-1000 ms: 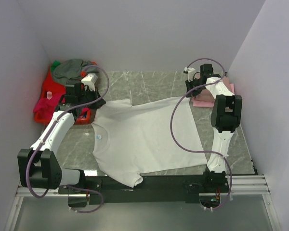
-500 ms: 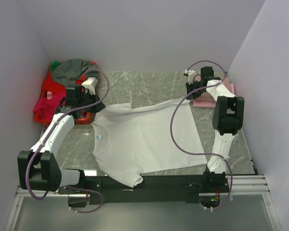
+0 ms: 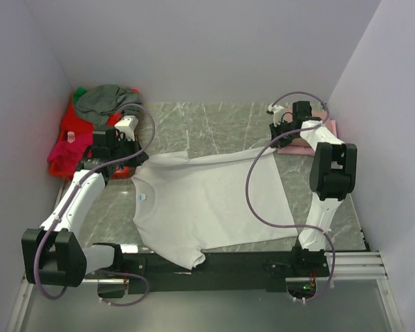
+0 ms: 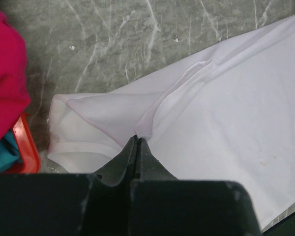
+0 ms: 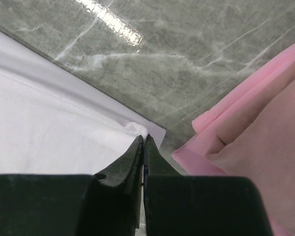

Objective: Fold and stack the t-shirts
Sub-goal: Fold the tshirt

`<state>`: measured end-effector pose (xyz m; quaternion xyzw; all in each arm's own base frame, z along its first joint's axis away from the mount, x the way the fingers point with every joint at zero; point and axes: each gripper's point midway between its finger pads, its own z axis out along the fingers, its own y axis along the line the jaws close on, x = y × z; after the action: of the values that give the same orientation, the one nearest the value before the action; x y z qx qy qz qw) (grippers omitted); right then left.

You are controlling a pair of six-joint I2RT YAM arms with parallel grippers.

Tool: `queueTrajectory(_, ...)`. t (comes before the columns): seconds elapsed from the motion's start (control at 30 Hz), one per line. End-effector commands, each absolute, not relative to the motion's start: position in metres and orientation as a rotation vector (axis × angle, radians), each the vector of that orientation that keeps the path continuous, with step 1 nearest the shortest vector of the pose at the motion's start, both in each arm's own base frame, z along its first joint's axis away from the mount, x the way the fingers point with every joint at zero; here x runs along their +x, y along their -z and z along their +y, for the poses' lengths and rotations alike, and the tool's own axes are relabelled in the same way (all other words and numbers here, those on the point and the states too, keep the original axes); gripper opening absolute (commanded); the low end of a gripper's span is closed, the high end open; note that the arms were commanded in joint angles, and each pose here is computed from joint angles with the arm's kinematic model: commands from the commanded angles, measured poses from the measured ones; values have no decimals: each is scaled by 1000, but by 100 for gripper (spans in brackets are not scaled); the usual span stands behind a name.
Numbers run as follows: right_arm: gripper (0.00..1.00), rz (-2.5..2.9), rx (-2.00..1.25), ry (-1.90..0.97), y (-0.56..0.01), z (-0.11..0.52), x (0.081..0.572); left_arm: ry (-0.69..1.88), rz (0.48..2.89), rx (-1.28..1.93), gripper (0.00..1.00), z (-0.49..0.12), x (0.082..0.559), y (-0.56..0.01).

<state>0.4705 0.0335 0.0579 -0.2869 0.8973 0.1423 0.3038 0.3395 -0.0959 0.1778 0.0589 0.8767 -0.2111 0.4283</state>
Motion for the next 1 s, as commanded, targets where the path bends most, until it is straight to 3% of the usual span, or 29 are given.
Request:
queueTrajectory(0.0, 2, 2274, -789, -318, -90, 29, 480, 525, 2174, 138, 0, -96, 334, -183)
queueTrajectory(0.97, 2, 2271, -846, -337, -87, 31, 442, 418, 2231, 65, 0, -78, 327, -163)
